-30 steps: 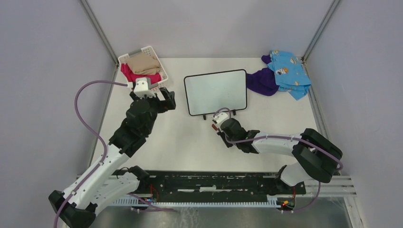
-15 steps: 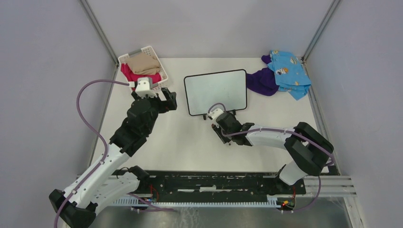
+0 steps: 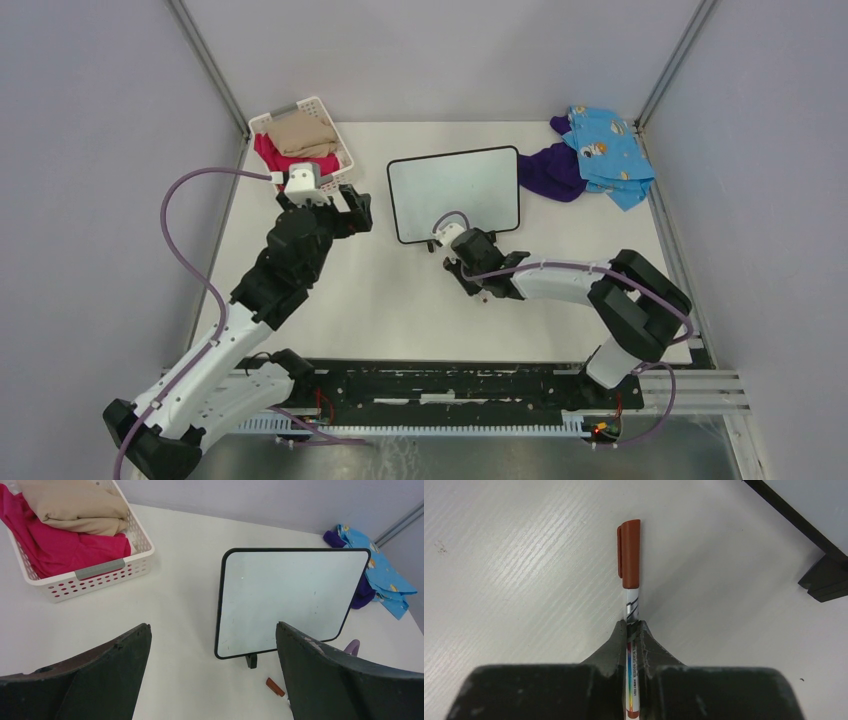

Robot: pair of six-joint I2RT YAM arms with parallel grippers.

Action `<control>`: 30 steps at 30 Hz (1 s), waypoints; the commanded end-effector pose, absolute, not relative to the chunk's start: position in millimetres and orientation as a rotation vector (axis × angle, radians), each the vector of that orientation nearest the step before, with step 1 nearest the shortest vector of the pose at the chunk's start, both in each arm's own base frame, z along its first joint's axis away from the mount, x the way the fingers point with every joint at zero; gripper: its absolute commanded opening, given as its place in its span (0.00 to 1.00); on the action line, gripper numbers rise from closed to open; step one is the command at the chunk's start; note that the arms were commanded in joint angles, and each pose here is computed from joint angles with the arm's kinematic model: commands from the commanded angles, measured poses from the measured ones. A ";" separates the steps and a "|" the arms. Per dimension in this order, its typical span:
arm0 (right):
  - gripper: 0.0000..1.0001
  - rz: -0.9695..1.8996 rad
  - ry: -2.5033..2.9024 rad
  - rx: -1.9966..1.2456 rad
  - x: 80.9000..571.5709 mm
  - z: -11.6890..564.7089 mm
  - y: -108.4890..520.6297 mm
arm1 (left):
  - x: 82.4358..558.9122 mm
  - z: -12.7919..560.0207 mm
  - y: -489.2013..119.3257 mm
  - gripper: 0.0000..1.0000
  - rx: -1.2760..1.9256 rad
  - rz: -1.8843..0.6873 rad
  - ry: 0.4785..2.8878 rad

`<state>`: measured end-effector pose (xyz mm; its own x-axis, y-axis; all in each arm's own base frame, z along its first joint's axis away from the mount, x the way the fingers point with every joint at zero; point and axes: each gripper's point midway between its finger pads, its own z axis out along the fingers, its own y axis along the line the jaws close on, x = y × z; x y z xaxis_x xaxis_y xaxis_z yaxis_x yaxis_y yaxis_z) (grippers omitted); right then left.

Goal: Write a sentence on the whiteboard
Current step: Open the whiteboard marker at the center of the board.

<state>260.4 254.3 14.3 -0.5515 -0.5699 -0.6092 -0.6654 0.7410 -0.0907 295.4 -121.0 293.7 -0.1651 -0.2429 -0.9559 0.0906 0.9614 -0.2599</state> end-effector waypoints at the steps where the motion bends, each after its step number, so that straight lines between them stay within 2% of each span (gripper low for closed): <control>1: 0.00 0.109 2.455 -0.990 229.0 -21.2 217.9 | 293.7 312.2 -123.7 1.00 -0.121 -0.337 1.664; 11: 0.00 0.460 2.086 -0.719 231.8 74.8 241.8 | 296.0 302.4 -169.7 1.00 0.015 -0.529 1.676; 16: 0.00 0.651 1.869 -0.593 219.3 119.2 242.4 | 298.5 304.3 -185.5 1.00 -0.033 -0.629 1.714; 24: 0.00 0.904 1.566 -0.508 192.4 173.0 243.8 | 253.1 329.3 -266.4 1.00 0.281 -1.150 1.663; 30: 0.00 0.969 1.424 -0.405 187.5 195.2 234.0 | 236.1 309.9 -305.3 0.98 0.393 -1.323 1.686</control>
<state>188.0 233.6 150.6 -0.2293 0.1385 -0.9634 -0.7313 0.6287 0.2645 263.7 -269.4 285.5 -0.4826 -0.2818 -0.8293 0.6033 0.5795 -0.5480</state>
